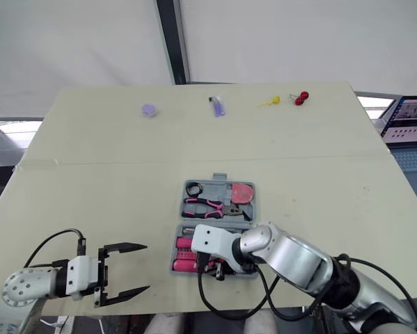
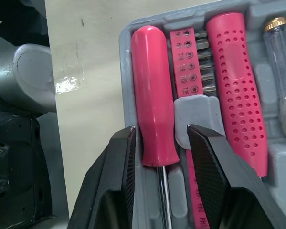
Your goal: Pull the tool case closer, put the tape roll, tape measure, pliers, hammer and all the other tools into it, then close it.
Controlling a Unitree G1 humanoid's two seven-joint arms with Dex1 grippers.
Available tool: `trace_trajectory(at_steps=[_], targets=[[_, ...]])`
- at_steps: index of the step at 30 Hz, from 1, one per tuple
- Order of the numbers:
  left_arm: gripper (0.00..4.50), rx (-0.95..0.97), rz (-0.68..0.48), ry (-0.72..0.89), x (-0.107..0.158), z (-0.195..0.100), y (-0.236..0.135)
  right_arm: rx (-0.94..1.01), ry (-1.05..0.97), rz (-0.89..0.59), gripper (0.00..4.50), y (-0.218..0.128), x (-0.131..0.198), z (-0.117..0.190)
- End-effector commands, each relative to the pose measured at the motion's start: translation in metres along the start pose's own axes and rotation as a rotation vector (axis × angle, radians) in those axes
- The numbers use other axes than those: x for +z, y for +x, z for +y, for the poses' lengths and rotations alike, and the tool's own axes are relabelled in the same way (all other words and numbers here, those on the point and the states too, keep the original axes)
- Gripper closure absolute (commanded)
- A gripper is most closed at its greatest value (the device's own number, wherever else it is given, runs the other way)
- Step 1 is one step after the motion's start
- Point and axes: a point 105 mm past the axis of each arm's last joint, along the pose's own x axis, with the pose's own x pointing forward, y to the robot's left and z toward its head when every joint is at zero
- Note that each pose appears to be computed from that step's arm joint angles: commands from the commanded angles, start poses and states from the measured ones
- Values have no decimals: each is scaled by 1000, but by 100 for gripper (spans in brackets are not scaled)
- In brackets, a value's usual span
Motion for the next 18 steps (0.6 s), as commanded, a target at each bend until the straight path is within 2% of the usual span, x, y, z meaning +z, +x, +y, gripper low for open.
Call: trace_trajectory(at_steps=[1, 7, 11, 13, 18], targets=[[0, 4, -5, 11, 3, 1, 0, 21, -45, -103, 271, -19, 17, 10], [0, -2, -18, 16, 4, 3, 5, -44, -76, -282, 271, -29, 16, 4], [0, -7, -26, 23, 6, 6, 8, -83, -104, -406, 444, -25, 18, -2], [0, -10, -28, 28, 6, 8, 9, -93, -114, -449, 444, -18, 14, -3], [0, -8, -28, 40, 7, 14, 9, -86, -131, -429, 444, -4, -8, -3]])
